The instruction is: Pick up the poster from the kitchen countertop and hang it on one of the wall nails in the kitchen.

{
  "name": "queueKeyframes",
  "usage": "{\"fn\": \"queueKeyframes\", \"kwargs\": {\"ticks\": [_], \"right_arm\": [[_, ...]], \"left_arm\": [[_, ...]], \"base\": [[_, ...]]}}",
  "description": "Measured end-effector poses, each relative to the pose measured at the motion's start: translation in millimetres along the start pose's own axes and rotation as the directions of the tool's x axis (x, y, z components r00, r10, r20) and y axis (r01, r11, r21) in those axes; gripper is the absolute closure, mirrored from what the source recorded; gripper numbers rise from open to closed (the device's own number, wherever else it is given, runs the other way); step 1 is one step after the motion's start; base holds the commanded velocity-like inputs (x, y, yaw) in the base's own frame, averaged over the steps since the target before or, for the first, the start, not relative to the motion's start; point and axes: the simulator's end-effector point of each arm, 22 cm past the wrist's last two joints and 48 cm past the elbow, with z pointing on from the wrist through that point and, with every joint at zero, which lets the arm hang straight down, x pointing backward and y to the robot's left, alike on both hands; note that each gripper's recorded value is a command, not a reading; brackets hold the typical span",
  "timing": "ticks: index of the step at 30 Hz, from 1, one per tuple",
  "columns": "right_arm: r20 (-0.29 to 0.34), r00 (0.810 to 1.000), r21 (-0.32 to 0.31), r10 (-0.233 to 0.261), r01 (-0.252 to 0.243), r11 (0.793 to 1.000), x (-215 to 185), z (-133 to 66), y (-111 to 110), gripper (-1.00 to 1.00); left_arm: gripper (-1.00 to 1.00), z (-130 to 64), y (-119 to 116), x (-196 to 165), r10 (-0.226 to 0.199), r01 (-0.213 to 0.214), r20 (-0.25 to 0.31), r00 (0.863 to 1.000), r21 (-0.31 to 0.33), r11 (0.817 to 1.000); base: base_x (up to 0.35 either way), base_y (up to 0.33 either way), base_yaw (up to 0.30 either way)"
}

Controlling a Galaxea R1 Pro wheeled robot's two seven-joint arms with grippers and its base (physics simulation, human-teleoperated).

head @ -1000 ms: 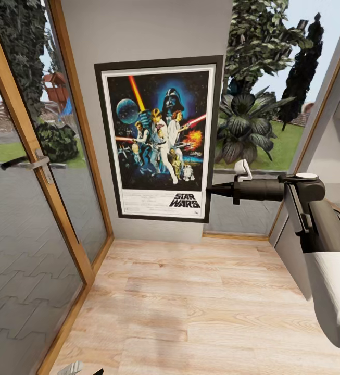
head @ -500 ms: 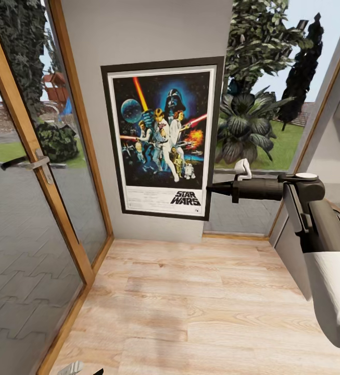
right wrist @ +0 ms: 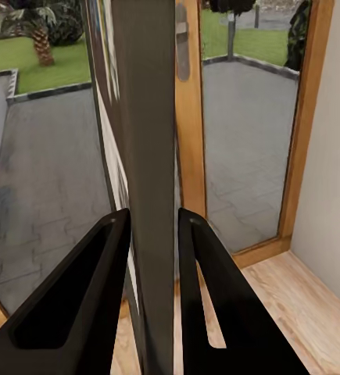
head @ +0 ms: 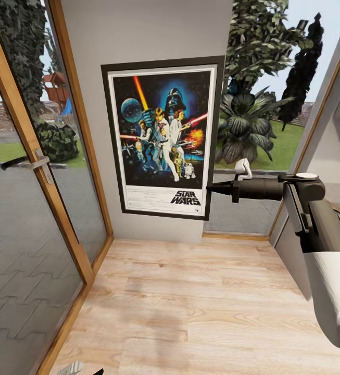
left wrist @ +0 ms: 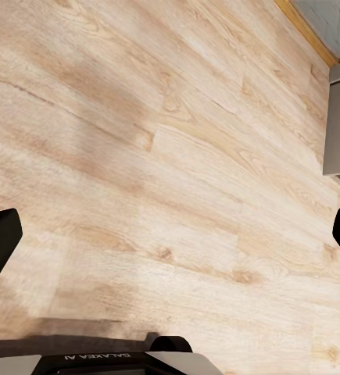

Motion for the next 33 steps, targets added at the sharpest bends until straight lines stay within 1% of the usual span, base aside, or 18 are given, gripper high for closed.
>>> {"fn": "queueKeyframes", "kwargs": {"ticks": [12,33], "right_arm": [[0.019,1.0,-0.029,0.007,-0.006,1.0,-4.3,9.2,9.0,1.0],[0.022,1.0,-0.031,0.008,-0.007,1.0,-5.1,9.5,9.6,1.0]], "left_arm": [[-1.0,0.0,0.0,0.0,0.0,0.0,0.0,1.0,0.0,1.0],[-1.0,0.0,0.0,-0.2,-0.001,0.001,0.001,1.0,0.0,1.0]], "base": [[0.0,0.0,0.0],[0.0,0.0,0.0]]}}
